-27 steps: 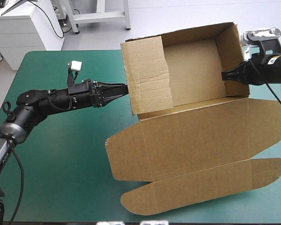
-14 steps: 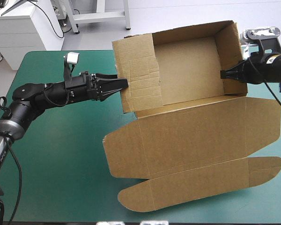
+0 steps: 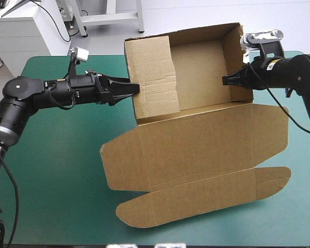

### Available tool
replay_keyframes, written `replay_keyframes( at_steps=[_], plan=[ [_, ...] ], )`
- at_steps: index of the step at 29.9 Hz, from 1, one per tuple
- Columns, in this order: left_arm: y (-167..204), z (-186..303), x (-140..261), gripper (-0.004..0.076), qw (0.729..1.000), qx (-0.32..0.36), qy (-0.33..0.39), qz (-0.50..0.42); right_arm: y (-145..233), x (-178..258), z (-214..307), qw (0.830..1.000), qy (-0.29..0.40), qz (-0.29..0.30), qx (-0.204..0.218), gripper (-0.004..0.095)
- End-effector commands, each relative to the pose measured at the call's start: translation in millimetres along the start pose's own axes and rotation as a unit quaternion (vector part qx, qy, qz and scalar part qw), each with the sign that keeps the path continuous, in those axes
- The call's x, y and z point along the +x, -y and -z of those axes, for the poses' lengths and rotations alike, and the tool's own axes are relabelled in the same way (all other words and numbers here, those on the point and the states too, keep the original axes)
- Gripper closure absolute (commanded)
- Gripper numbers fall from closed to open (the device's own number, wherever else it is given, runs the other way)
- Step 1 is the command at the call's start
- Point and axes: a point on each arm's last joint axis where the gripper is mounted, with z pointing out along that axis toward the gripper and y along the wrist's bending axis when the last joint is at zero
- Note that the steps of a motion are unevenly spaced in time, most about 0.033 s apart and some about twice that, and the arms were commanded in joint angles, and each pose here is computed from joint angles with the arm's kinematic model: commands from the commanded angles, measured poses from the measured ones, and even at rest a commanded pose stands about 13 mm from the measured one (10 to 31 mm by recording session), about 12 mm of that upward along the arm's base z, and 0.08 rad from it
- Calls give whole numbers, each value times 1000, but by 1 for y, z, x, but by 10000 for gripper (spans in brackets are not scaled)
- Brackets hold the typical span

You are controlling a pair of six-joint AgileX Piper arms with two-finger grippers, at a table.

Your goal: Fold the box

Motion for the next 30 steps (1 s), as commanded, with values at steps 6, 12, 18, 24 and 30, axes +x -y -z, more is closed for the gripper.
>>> replay_keyframes(
  at_steps=[6, 12, 18, 24, 30],
  plan=[
    [30, 21, -39, 179, 994, -103, 14, -20, -17, -17, 10, 996, 86, -18, -27, 922],
    [43, 2, -44, 192, 981, -184, -45, -45, -23, -20, 3, 995, 90, -21, -36, 921],
    [39, -24, -43, 192, 956, -278, -85, -46, -26, -21, 3, 994, 98, -32, -42, 921],
    [35, -30, -46, 207, 937, -342, -68, 4, -27, -24, 4, 992, 112, -43, -47, 921],
    [34, -33, -48, 455, 941, -333, -47, 25, -25, -23, 4, 993, 107, -28, -37, 922]
  ],
)
